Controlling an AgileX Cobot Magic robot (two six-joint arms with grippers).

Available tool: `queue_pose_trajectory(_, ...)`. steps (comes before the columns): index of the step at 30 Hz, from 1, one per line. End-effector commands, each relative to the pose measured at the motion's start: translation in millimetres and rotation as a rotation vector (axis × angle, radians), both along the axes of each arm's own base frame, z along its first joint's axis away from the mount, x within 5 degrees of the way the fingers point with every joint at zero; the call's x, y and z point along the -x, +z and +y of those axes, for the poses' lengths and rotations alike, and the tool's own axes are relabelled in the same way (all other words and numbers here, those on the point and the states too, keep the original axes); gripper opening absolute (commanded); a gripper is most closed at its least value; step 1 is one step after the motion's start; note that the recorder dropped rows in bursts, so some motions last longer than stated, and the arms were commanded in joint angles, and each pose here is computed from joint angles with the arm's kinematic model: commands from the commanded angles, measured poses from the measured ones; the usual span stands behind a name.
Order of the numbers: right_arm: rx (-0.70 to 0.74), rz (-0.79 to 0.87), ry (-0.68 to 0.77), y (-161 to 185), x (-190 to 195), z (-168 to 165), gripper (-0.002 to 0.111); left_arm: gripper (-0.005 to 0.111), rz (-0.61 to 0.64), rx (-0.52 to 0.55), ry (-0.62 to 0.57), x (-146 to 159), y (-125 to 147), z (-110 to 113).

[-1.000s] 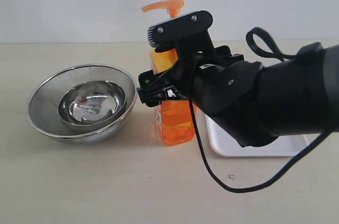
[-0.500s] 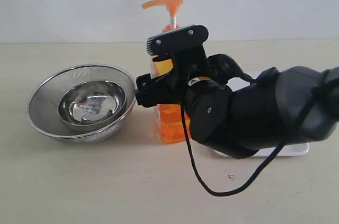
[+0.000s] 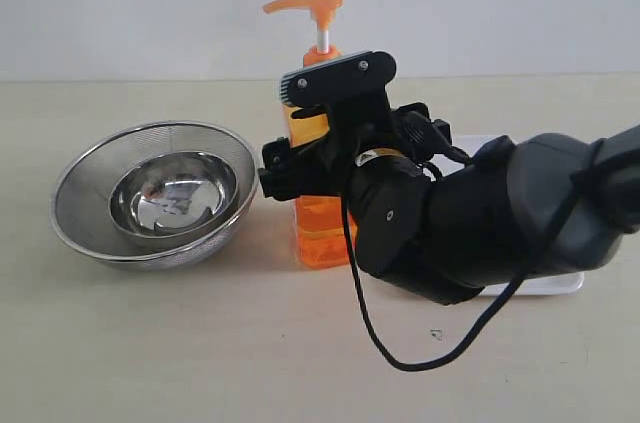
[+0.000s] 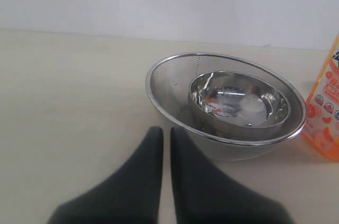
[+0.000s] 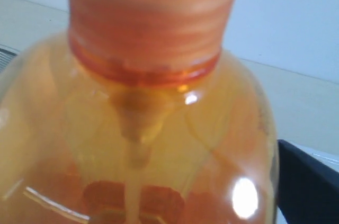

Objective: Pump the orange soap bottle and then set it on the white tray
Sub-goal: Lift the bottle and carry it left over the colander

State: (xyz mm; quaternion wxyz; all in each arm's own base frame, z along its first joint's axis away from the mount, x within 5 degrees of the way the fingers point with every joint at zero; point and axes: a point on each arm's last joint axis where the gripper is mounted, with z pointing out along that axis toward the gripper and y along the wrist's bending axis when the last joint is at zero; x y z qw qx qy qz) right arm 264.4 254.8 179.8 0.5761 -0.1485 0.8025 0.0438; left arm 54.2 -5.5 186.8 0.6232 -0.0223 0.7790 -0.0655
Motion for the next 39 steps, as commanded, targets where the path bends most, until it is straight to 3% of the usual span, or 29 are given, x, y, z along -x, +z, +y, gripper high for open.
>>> queue_pose_trajectory(1, -0.011, -0.023, -0.015, 2.3, -2.0, -0.5, 0.098, 0.005, -0.007, -0.009, 0.003, -0.1, -0.5, 0.3)
queue_pose_trajectory(3, -0.012, -0.03, -0.02, 2.9, -2.4, -0.9, 0.093, 0.005, -0.007, -0.009, 0.003, -0.1, -0.5, 0.3)
queue_pose_trajectory(6, -0.013, -0.03, -0.021, 2.8, -2.4, -1.0, 0.068, 0.005, -0.007, -0.009, 0.003, -0.1, -0.5, 0.3)
queue_pose_trajectory(10, -0.014, -0.016, -0.015, 1.7, -1.9, -0.4, 0.004, 0.005, -0.007, -0.009, 0.003, -0.1, -0.5, 0.3)
queue_pose_trajectory(11, -0.03, -0.013, -0.023, 1.8, -1.9, -0.7, 0.001, 0.005, -0.007, -0.009, 0.003, -0.1, -0.5, 0.3)
queue_pose_trajectory(32, -0.063, -0.064, -0.066, 6.8, -4.1, -3.5, 0.004, 0.005, -0.007, -0.009, 0.003, -0.1, -0.5, 0.3)
queue_pose_trajectory(39, 0.034, -0.114, 0.048, 9.4, -3.2, 3.9, 0.004, 0.005, -0.007, -0.009, 0.003, -0.1, -0.5, 0.3)
